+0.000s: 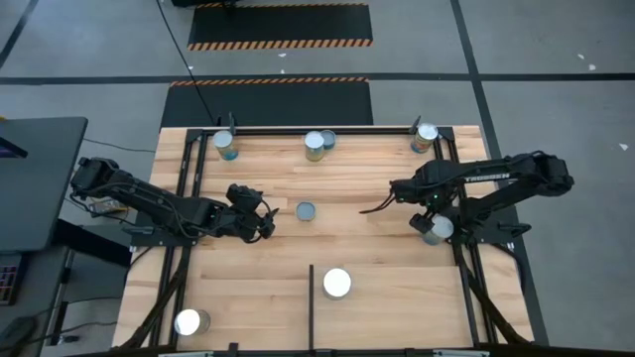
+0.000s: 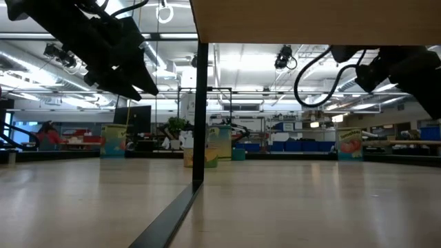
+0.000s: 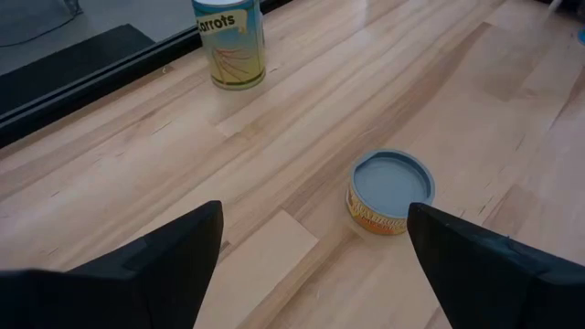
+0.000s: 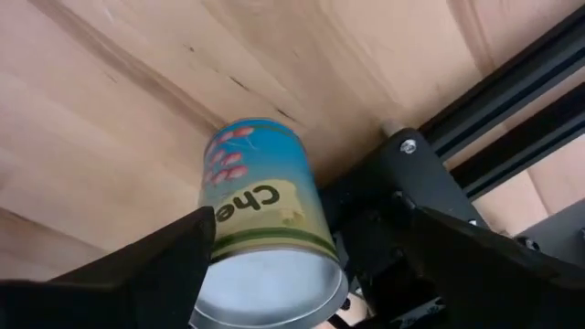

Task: Pick and place cans onto a shelf
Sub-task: Put the canned cherries aligned with the other canned cherries on the shelf

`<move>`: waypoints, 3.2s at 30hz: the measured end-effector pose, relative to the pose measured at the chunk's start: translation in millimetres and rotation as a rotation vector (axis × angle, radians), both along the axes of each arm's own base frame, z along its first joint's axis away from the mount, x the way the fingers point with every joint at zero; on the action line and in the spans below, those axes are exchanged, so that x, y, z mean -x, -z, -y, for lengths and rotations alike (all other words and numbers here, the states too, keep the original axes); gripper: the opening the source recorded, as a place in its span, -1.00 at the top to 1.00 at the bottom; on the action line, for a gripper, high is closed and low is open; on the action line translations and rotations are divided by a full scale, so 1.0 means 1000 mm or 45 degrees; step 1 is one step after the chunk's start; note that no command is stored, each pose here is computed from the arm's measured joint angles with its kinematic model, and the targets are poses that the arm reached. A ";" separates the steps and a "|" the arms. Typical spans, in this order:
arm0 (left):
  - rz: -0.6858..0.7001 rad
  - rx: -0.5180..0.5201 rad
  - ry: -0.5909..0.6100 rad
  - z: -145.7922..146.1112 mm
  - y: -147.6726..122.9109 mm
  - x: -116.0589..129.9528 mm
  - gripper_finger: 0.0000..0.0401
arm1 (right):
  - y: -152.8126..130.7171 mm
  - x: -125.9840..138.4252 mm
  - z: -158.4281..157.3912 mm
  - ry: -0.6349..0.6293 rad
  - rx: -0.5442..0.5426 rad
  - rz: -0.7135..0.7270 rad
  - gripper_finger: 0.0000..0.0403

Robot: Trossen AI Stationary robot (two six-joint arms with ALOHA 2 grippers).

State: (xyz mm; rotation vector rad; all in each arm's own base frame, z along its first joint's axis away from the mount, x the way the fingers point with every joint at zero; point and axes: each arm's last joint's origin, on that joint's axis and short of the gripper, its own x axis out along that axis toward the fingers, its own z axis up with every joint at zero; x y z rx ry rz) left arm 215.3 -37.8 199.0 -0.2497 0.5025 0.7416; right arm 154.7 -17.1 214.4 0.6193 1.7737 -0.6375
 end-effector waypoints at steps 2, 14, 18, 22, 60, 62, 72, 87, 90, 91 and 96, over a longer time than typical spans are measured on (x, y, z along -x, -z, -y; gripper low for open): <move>0.000 0.000 0.000 0.000 0.000 0.000 -0.77 | 0.000 0.000 0.000 -0.001 -0.014 -0.005 -0.87; 0.000 0.000 0.000 0.000 0.000 0.000 -0.77 | -0.001 -0.001 -0.008 -0.079 -0.210 0.008 -0.86; 0.000 0.000 0.000 0.000 0.000 0.000 -0.77 | 0.004 -0.004 -0.010 -0.173 -0.272 -0.022 -0.86; 0.000 0.000 0.000 0.000 0.000 0.000 -0.77 | 0.009 -0.008 -0.011 -0.236 -0.304 -0.078 -0.86; 0.005 0.001 0.000 0.000 0.000 0.000 -0.77 | -0.132 -0.050 -0.050 -0.633 0.065 0.480 -0.57; 0.004 0.001 0.000 0.000 0.000 0.000 -0.77 | -0.143 -0.048 -0.063 -0.690 0.099 0.540 -0.57; 0.005 0.001 0.000 0.000 0.000 0.000 -0.77 | -0.184 -0.024 -0.120 -0.933 0.051 0.788 -0.57; 0.009 0.003 0.001 0.000 0.000 -0.001 -0.77 | -0.161 -0.028 -0.185 -1.636 -0.074 0.643 -0.57; 0.009 0.002 0.000 0.000 0.000 -0.001 -0.77 | -0.159 -0.037 -0.194 -1.726 -0.140 0.623 -0.57; 0.009 0.002 0.000 0.000 0.000 -0.001 -0.77 | -0.162 -0.037 -0.196 -1.763 -0.208 0.626 -0.57; 0.027 0.007 0.001 0.000 -0.001 -0.001 -0.77 | -0.179 -0.037 -0.198 -1.869 -0.292 0.720 -0.57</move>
